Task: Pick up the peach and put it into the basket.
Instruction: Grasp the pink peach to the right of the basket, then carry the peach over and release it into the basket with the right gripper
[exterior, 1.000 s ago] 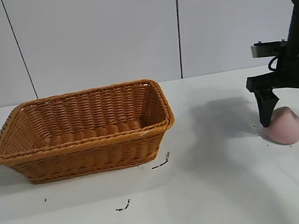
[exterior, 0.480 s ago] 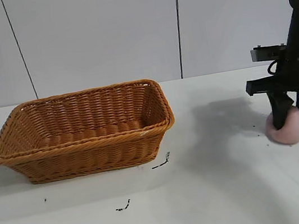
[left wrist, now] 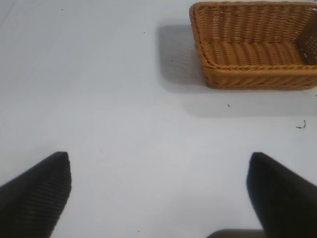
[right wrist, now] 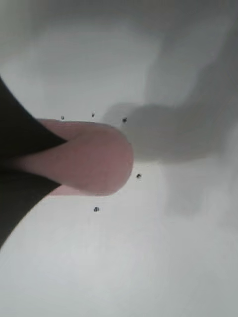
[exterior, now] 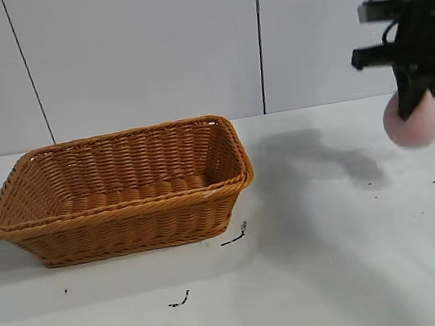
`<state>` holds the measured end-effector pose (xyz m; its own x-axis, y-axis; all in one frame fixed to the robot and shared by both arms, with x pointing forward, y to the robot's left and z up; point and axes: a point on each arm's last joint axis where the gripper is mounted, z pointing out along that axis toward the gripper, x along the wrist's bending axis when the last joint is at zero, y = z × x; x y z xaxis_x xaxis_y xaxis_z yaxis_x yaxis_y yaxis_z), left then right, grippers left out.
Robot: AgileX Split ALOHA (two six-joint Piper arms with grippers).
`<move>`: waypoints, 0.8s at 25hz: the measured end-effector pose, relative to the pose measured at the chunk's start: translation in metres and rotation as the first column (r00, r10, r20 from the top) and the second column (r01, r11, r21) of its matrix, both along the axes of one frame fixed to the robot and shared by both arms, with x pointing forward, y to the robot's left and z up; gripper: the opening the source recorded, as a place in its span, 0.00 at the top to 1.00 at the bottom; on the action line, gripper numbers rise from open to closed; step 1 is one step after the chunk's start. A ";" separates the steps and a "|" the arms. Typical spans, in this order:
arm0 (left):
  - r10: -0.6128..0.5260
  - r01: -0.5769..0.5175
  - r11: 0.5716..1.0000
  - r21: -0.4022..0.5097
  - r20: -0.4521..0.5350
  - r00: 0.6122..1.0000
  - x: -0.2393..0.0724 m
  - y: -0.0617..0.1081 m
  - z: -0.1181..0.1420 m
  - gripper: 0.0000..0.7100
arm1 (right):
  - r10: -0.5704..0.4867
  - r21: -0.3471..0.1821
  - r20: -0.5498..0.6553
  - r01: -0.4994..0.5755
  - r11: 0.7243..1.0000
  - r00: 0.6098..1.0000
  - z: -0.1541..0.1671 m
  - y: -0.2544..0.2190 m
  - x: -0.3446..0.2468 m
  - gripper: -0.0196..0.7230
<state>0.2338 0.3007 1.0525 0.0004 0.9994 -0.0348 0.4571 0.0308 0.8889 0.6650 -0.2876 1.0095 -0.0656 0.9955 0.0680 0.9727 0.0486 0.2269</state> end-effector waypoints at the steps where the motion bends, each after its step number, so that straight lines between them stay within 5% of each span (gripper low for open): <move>1: 0.000 0.000 1.000 0.000 0.000 1.000 0.000 0.000 0.000 0.02 | 0.008 0.002 0.043 -0.008 1.000 0.999 0.019 0.003 0.000 0.99; 6: 0.000 0.000 1.000 0.000 0.000 1.000 0.000 0.000 0.000 0.02 | 0.044 0.003 0.140 -0.045 0.999 0.989 0.072 0.021 0.000 0.99; 14: 0.000 0.000 1.000 0.000 0.000 1.000 0.000 0.000 0.000 0.02 | 0.177 0.004 0.244 -0.183 0.983 0.954 0.096 0.087 0.006 0.99; 20: 0.000 0.000 1.000 0.000 0.000 1.000 0.000 0.000 0.000 0.02 | 0.327 0.031 0.281 -0.349 0.937 0.902 0.091 0.169 0.004 0.99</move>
